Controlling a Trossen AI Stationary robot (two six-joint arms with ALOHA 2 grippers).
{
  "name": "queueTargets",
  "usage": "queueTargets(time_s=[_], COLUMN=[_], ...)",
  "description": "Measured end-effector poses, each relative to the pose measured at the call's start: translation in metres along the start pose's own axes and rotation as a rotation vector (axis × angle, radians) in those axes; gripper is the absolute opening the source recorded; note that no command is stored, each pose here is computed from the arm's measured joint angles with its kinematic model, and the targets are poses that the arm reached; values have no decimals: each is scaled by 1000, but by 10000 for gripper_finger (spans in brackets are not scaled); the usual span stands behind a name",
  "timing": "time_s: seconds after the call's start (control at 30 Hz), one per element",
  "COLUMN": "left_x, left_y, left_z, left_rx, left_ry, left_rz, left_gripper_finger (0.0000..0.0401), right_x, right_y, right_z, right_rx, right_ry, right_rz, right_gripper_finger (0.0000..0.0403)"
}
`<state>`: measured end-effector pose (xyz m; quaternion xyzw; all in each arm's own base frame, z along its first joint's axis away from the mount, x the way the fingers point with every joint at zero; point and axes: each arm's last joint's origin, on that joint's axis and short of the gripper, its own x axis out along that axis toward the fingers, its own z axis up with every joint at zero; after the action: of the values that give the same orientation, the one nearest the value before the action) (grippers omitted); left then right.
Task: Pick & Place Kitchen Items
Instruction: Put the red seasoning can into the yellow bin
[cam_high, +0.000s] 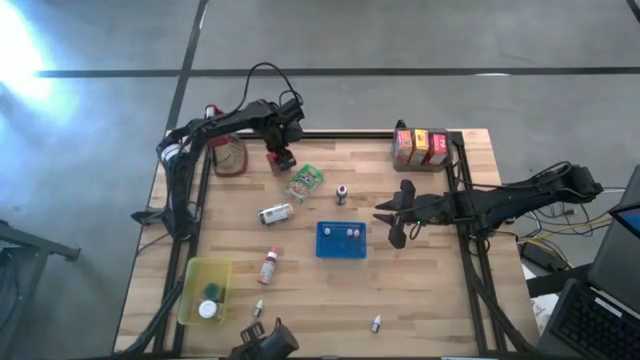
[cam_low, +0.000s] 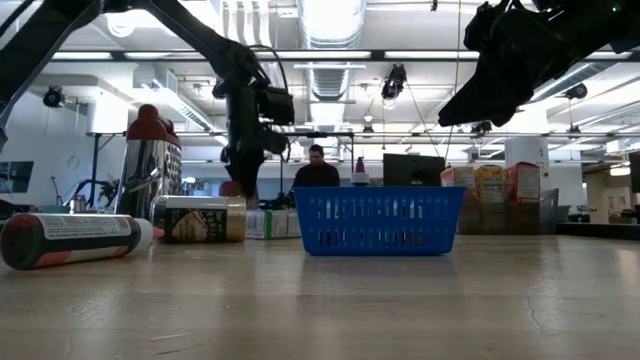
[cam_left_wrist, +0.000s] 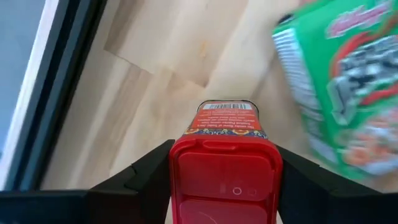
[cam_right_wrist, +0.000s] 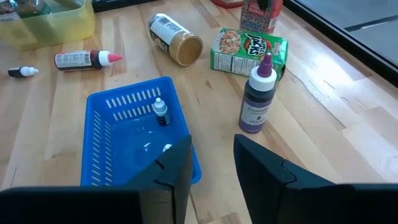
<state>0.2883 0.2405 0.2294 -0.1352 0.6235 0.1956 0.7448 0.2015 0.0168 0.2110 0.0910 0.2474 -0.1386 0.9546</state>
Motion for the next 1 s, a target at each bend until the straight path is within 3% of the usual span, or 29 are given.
queueTargets(time_s=[0.2,0.47,0.8,1.0], left_x=[-30,-88,-156,-181], left_y=[-11,-49,-113,-146], left_z=[-9,-36,-91,-127], left_rx=[-109,-237,-375,-453], left_ry=[8,35,15,38], left_rz=[-50,-70,-120,-146], left_gripper_finger=[223,226,226,226], right_x=[0,0,0,0], right_y=[0,-1,-1,-1], right_z=[-1,-4,-4,-4], right_rx=[-5,-16,-28,-33], right_ry=[14,43,42,40], right_rz=[-5,-14,-13,-13], right_gripper_finger=[135,142,108,90])
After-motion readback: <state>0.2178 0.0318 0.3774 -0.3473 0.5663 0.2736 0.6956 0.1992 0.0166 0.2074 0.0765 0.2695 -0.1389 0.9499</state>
